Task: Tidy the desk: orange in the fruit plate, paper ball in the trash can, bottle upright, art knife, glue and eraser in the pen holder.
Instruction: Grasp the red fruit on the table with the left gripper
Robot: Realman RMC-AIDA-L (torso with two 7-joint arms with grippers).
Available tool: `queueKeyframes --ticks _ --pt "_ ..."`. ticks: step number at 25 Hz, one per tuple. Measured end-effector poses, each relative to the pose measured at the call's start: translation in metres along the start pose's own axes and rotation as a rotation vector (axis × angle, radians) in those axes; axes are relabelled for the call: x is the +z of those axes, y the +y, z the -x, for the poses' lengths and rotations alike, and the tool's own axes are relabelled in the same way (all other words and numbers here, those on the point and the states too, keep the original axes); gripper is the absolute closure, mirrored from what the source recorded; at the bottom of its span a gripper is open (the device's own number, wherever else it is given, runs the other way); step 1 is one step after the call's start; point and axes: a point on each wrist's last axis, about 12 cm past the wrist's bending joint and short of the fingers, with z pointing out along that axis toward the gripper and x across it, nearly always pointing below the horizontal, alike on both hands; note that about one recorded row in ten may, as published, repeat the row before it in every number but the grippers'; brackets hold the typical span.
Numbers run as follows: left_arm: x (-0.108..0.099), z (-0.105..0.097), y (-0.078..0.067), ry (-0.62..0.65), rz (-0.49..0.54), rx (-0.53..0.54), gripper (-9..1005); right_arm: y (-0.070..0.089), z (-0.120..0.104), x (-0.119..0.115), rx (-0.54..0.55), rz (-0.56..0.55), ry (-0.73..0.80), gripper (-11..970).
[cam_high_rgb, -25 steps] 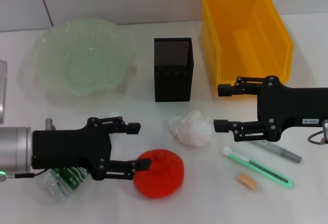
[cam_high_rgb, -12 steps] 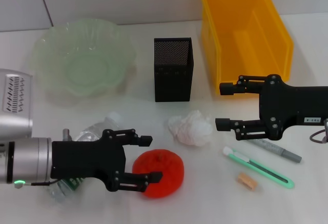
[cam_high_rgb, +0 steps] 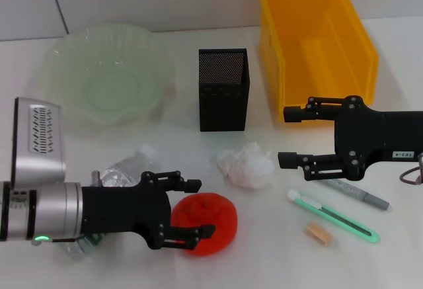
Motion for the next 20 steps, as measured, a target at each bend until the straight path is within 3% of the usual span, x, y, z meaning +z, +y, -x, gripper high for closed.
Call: queueKeyframes --ticks 20 --pt "0.0074 -0.0035 0.0013 0.018 0.016 -0.003 277 -0.0012 0.0018 0.0017 -0.005 0.004 -0.001 201"
